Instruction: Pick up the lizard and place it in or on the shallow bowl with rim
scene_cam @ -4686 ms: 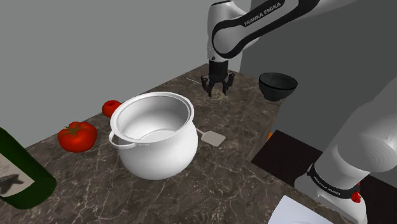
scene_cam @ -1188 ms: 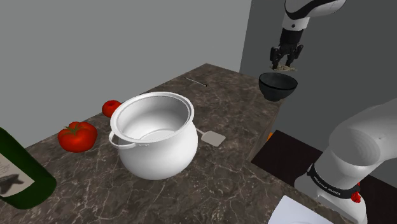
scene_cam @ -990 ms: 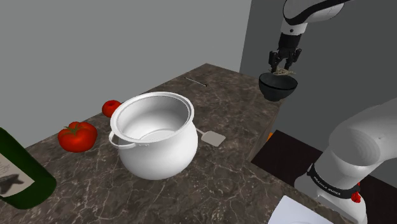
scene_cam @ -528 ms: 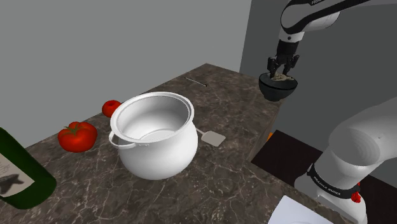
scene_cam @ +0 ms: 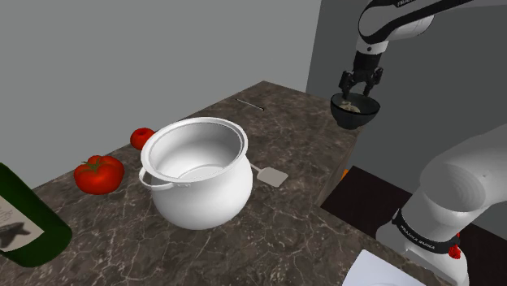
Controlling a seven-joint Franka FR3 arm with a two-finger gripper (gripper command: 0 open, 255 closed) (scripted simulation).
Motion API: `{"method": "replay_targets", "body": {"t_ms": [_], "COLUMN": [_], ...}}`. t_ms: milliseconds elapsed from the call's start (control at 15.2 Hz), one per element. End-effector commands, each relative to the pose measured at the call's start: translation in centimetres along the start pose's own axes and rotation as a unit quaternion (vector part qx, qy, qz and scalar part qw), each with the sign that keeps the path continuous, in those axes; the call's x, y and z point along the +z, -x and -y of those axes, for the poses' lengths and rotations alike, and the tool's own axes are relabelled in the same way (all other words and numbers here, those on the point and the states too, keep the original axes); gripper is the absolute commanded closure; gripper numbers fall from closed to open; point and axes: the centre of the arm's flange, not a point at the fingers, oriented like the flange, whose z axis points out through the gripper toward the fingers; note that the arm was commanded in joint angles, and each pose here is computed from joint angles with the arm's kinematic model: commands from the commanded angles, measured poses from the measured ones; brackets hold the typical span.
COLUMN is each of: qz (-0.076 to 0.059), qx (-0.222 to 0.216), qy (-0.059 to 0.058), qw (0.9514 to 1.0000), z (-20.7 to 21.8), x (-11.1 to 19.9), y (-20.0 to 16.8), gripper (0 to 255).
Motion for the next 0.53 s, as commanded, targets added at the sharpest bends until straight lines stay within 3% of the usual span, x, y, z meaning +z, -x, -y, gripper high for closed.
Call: {"method": "replay_targets", "body": {"t_ms": [0, 132, 396, 462], "qz": [0.0, 0.0, 0.0, 0.0], "qx": [0.0, 0.0, 0.0, 0.0], "qy": [0.0, 0.0, 0.0, 0.0], "qw": [1.0, 1.0, 1.0, 1.0], "z": [0.0, 0.0, 0.0, 0.0], "x": [0.0, 0.0, -5.0, -5.0], "y": [0.0, 0.0, 0.0, 0.0], "gripper": [0, 0, 0, 0]}}
